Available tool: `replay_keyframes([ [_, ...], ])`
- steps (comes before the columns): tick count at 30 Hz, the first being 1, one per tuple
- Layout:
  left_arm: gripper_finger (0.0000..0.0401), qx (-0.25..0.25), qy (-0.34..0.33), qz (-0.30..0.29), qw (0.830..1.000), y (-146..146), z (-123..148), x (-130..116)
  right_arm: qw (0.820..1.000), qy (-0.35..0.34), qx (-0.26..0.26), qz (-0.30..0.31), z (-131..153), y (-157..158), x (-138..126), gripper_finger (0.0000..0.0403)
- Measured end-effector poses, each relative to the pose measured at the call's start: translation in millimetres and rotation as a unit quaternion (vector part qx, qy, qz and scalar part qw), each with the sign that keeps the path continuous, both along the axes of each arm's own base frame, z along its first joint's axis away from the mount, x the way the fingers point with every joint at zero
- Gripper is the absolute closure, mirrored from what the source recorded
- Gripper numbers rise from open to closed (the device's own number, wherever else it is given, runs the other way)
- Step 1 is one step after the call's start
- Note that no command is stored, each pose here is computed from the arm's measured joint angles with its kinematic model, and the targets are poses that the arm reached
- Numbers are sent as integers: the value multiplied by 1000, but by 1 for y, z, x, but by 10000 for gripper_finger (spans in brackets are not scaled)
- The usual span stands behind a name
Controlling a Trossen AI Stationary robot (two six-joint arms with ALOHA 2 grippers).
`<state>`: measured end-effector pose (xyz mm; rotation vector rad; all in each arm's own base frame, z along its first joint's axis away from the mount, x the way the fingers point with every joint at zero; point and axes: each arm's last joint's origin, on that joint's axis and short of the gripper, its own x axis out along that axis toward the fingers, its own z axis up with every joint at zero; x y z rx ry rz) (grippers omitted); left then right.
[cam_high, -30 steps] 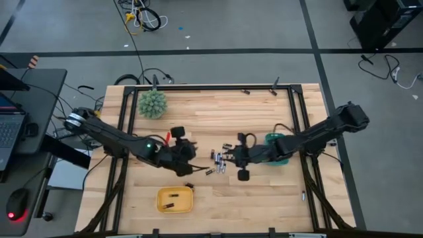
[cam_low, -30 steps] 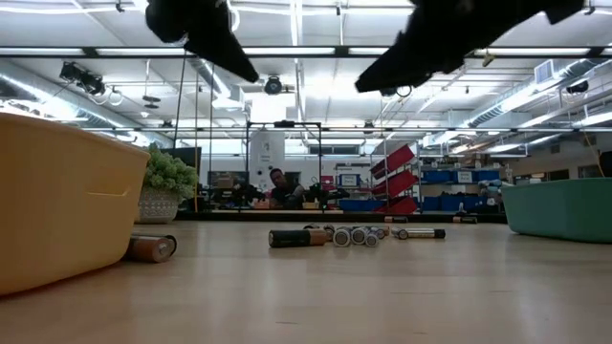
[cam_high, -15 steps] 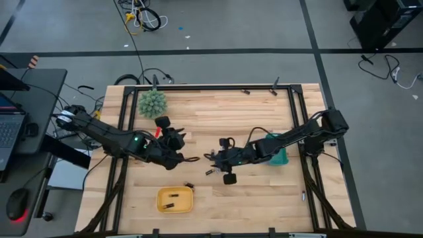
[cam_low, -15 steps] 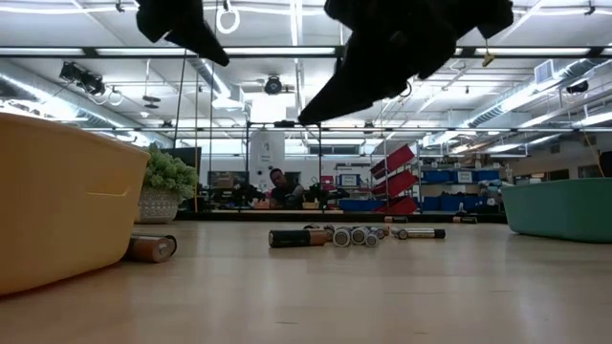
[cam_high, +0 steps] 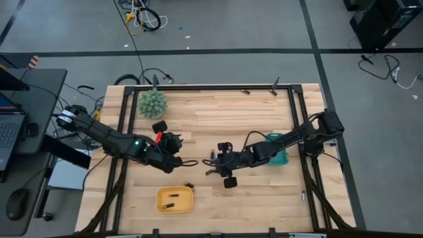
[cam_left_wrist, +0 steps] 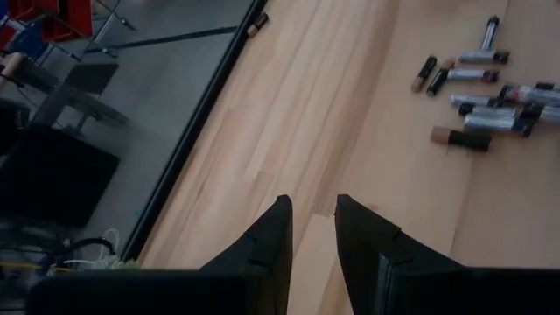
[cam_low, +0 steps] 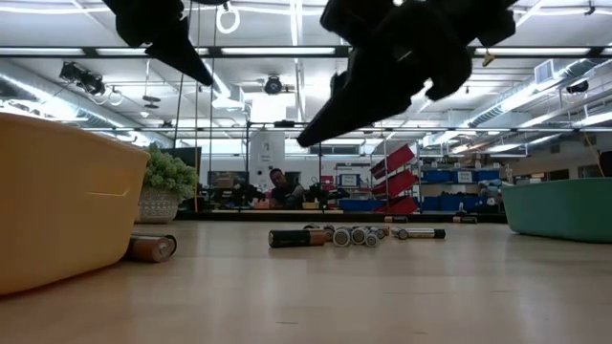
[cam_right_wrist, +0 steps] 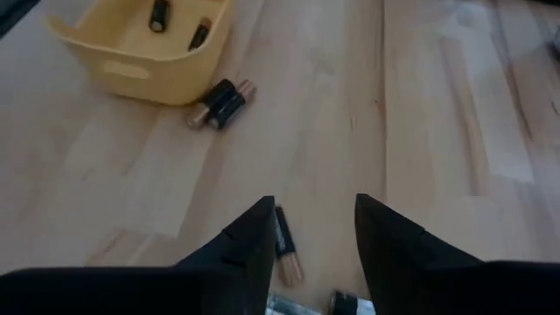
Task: Sort batteries
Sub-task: Put the black battery into the yellow bin
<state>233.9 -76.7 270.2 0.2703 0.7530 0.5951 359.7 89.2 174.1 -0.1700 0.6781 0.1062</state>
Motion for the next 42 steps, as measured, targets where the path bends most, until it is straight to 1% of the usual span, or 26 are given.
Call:
replay_keyframes([
  [7, 316, 6, -17, 4, 1000, 0, 2, 2, 999, -21, -20, 15, -30, 3, 16, 233],
  [12, 316, 12, -22, 2, 1000, 0, 3, 4, 999, 3, -32, 17, -50, 2, 19, 233],
  [16, 316, 14, -22, 4, 1000, 0, 3, 4, 999, 32, -29, 24, -67, 2, 18, 235],
  [19, 316, 14, -23, 4, 1000, 0, 3, 4, 999, 42, -25, 21, -73, 2, 18, 235],
  [24, 316, 14, -23, 4, 1000, 0, 3, 4, 998, 49, -22, 17, -74, 1, 18, 238],
  [26, 316, 13, -25, 4, 1000, 0, 4, 4, 998, 50, -23, 18, -74, 1, 18, 247],
  [28, 316, 13, -26, 4, 1000, 0, 4, 4, 998, 54, -22, 19, -74, 1, 17, 263],
  [36, 316, 11, -31, 5, 999, 0, 4, 5, 997, 65, -10, 35, -75, 2, 16, 372],
  [42, 316, 10, -33, 5, 999, 0, 5, 5, 998, 56, -5, 37, -74, 2, 17, 375],
])
